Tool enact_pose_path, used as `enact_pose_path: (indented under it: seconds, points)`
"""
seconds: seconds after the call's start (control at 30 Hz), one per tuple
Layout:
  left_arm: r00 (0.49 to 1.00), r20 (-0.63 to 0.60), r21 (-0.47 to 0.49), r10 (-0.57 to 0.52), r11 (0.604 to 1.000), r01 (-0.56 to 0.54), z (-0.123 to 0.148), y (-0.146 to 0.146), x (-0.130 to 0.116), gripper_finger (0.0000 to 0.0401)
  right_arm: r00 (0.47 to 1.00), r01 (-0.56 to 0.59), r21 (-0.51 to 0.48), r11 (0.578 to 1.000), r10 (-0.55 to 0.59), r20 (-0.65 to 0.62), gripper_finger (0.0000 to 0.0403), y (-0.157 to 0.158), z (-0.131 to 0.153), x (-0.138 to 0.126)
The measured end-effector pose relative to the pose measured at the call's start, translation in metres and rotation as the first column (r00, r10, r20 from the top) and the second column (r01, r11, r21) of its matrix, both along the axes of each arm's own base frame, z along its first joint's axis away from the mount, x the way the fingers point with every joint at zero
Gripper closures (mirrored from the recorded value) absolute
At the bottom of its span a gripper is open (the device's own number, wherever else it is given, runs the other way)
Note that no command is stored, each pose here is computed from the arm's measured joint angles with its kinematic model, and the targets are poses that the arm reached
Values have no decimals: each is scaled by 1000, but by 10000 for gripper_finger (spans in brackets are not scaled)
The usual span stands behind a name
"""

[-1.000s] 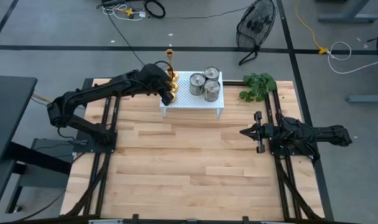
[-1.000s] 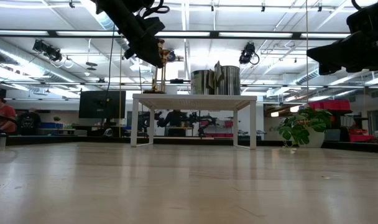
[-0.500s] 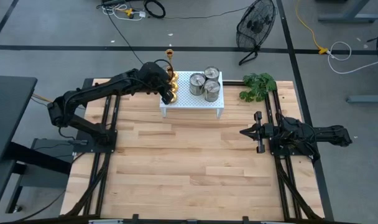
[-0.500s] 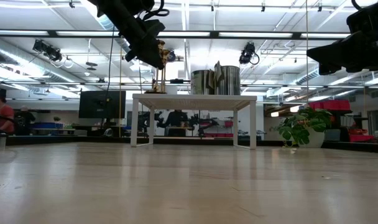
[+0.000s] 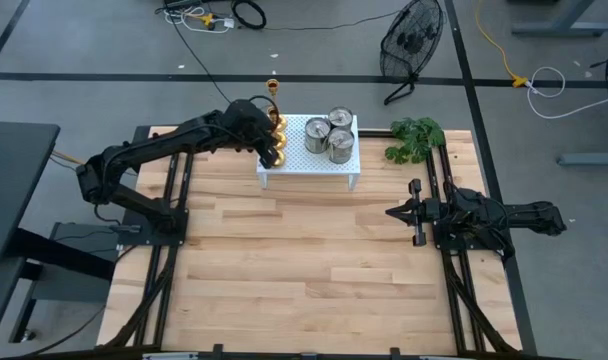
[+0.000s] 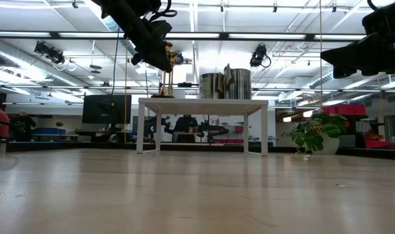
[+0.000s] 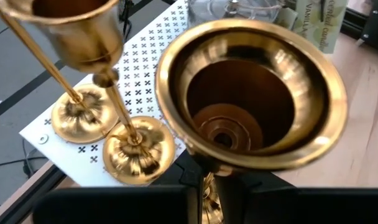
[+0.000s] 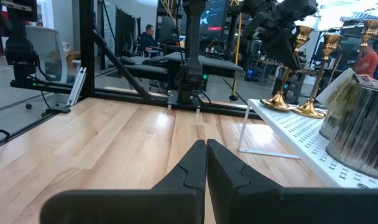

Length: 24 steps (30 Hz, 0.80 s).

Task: Pick & Place candle stick holders
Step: Put the candle holder aligned with the other candle holder on the shelf

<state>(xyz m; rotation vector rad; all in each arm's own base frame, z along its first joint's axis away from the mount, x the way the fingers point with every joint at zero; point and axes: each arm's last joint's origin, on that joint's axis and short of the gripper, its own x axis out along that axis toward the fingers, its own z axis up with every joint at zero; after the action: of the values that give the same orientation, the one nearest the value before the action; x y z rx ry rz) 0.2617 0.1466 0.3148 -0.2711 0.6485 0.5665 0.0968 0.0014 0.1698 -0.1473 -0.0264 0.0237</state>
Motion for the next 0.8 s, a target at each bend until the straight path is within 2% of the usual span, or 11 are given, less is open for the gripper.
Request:
enact_pose_path:
  seconds: [0.8]
  points:
    - [1000, -6, 22, -3, 1000, 3, 0, 2, -1, 368, 1000, 0, 0, 1000, 0, 0, 385, 0, 0, 0]
